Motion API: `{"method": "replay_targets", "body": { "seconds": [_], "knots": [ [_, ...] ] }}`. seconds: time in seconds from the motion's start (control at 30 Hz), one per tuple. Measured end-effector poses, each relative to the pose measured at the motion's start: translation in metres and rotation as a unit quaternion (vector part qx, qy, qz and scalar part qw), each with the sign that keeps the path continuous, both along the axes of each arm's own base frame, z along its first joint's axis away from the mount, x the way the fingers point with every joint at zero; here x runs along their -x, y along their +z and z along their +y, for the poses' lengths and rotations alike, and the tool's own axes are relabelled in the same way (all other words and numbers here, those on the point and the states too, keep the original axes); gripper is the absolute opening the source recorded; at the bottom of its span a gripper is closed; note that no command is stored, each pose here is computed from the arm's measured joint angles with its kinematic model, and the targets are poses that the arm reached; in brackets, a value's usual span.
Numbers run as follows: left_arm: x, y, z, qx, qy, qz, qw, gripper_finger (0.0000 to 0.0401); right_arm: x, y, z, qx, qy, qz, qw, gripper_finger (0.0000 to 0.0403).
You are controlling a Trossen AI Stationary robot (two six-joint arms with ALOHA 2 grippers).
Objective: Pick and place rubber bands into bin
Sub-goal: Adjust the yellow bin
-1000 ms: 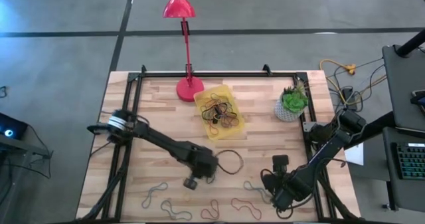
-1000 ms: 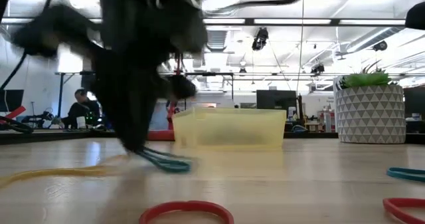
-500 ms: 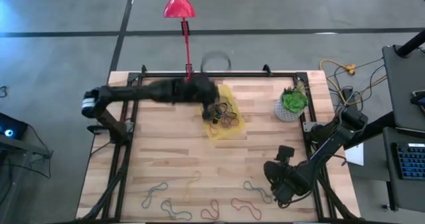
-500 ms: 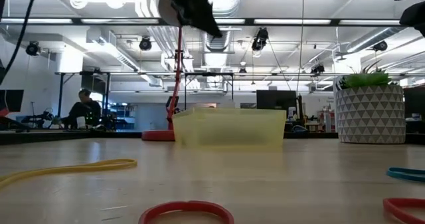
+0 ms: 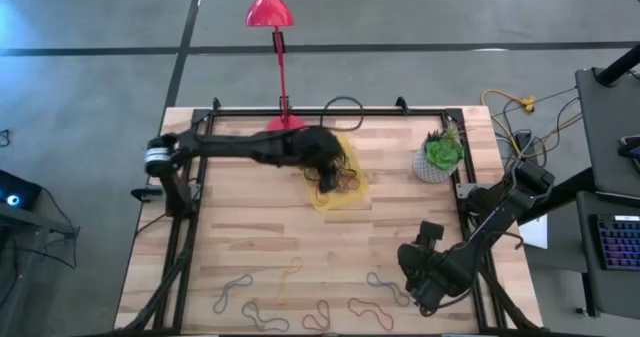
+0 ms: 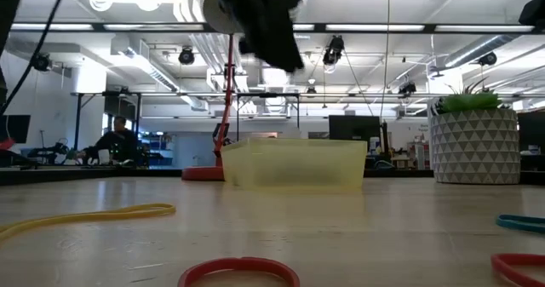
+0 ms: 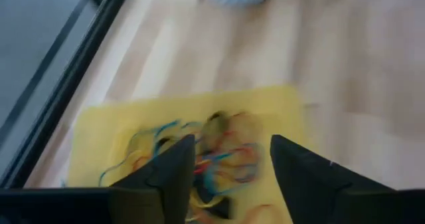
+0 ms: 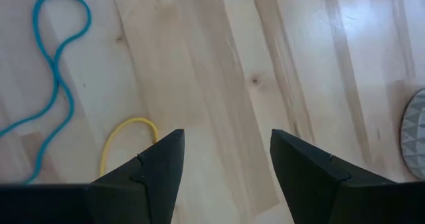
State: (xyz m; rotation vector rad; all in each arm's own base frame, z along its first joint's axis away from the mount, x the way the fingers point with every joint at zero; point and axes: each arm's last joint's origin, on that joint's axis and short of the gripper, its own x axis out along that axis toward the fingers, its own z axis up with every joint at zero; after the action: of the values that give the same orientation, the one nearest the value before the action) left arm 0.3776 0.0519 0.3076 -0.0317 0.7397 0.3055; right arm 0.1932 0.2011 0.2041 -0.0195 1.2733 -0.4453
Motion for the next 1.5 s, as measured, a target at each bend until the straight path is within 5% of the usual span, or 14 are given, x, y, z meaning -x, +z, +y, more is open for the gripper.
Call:
{"method": "replay_targets", "body": {
  "seconds": [0.2, 0.33, 0.5, 0.57, 0.73, 0.9, 1.0, 1.13, 1.27, 1.5],
  "knots": [
    [0.05, 0.052, -0.07, 0.009, -0.045, -0.023, 0.999, 0.02, 0.002, -0.001, 0.001, 0.013, 0.019, 0.0, 1.0, 0.021],
    [0.079, 0.058, -0.099, -0.007, 0.025, -0.016, 1.0, 0.02, 0.002, -0.002, -0.001, 0.03, 0.034, -0.006, 0.999, 0.021],
    [0.094, 0.07, -0.101, 0.104, 0.117, -0.081, 0.984, 0.02, -0.004, 0.005, -0.01, 0.016, 0.015, -0.015, 1.0, 0.021],
    [0.094, 0.069, -0.097, 0.1, 0.135, -0.083, 0.982, 0.02, -0.008, 0.013, -0.02, 0.006, 0.001, -0.025, 1.0, 0.021],
    [0.072, 0.051, -0.063, 0.039, 0.152, -0.039, 0.987, 0.02, -0.032, 0.044, -0.063, -0.034, -0.053, -0.106, 0.992, 0.021],
    [0.065, 0.02, -0.026, 0.01, 0.174, 0.065, 0.982, 0.02, -0.077, 0.067, -0.138, -0.108, -0.137, -0.211, 0.962, 0.021],
    [0.067, 0.003, -0.014, -0.002, 0.138, 0.097, 0.986, 0.02, -0.096, 0.068, -0.188, -0.14, -0.179, -0.241, 0.943, 0.021],
    [0.068, -0.025, -0.016, 0.011, 0.053, 0.133, 0.99, 0.02, -0.108, 0.056, -0.23, -0.154, -0.191, -0.23, 0.942, 0.021],
    [0.084, -0.048, -0.016, -0.004, 0.06, 0.174, 0.983, 0.02, -0.118, 0.033, -0.241, -0.145, -0.186, -0.186, 0.954, 0.021],
    [0.104, -0.059, -0.017, -0.003, 0.065, 0.134, 0.989, 0.02, -0.141, -0.012, -0.237, -0.143, -0.187, -0.111, 0.966, 0.0207]
  ]
}}
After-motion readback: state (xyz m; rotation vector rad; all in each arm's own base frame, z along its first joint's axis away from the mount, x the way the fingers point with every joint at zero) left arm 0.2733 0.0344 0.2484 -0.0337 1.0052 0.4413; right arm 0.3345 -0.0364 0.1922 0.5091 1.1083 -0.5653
